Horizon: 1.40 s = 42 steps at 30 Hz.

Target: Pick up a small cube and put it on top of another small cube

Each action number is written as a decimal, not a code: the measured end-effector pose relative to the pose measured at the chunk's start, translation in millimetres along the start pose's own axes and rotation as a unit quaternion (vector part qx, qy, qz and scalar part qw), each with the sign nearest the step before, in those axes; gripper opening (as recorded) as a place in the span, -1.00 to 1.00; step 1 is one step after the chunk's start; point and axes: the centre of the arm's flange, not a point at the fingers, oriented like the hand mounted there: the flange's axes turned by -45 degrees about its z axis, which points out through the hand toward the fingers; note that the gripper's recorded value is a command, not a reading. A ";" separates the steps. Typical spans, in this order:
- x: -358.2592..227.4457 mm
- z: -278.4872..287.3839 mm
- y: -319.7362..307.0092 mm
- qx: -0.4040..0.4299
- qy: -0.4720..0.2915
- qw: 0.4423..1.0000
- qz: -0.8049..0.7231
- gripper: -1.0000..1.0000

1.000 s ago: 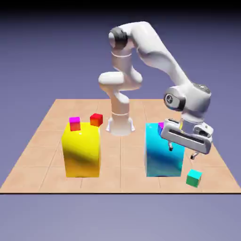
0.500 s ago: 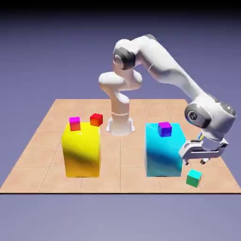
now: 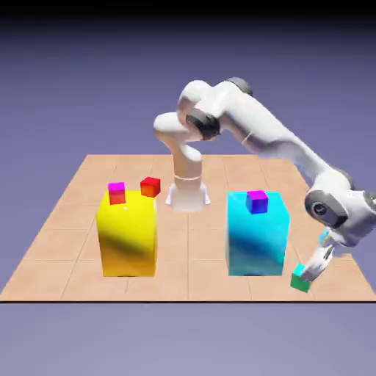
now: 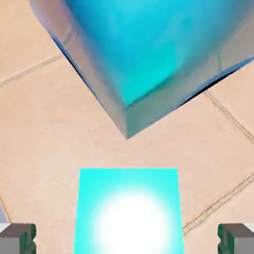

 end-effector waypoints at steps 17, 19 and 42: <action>212.2 -78.2 -200.3 -0.029 0.050 0.898 0.436 -1.00; 253.8 -81.6 -223.2 -0.045 0.050 0.863 0.500 -1.00; 711.2 -41.3 -244.1 -0.412 0.000 0.247 0.877 -1.00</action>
